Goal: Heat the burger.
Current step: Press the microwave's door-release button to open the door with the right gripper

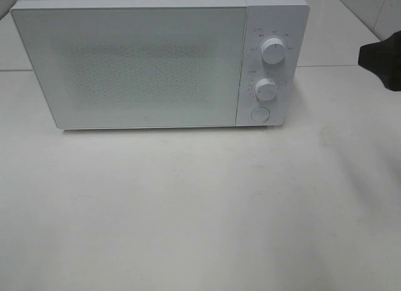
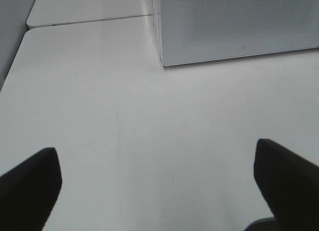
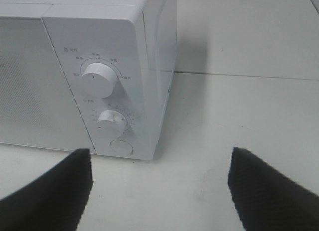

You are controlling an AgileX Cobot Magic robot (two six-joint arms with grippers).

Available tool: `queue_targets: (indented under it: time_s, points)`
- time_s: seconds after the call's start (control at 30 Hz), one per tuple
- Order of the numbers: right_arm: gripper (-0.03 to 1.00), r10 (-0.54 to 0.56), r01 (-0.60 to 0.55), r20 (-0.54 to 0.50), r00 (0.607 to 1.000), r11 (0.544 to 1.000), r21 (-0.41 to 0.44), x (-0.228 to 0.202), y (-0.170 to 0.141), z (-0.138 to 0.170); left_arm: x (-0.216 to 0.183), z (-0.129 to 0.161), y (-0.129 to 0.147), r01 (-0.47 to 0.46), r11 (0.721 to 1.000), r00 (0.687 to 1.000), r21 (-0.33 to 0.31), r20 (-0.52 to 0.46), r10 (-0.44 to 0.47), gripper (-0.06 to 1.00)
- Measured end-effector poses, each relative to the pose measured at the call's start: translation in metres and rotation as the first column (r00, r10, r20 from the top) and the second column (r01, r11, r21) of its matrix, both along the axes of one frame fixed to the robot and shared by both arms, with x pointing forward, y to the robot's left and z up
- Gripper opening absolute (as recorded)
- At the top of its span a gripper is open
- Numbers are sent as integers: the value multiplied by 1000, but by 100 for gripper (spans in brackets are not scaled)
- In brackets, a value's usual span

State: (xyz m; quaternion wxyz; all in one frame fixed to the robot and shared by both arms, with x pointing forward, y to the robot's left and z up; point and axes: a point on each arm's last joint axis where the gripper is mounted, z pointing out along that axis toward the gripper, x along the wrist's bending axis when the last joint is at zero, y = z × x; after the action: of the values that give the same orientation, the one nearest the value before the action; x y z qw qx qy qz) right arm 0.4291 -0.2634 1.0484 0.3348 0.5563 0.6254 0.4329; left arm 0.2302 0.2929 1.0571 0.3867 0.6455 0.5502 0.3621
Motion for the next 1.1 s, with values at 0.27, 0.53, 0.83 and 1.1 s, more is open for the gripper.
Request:
queue_targets:
  time_s: [0.27,0.53,0.83,1.1]
  points:
    - [76,-22,21,99,995,1000,9,12,0,-36,0,0,0,0,1000,1000,0,0,0,97]
    - [76,-40,38,194,980,999,13,17,-1,-67,0,0,0,0,1000,1000,0,0,0,97]
    - [76,-53,54,215,975,999,-1,19,15,-93,0,0,0,0,1000,1000,0,0,0,97]
    - [76,-49,58,203,978,998,-37,15,45,-116,0,0,0,0,1000,1000,0,0,0,97]
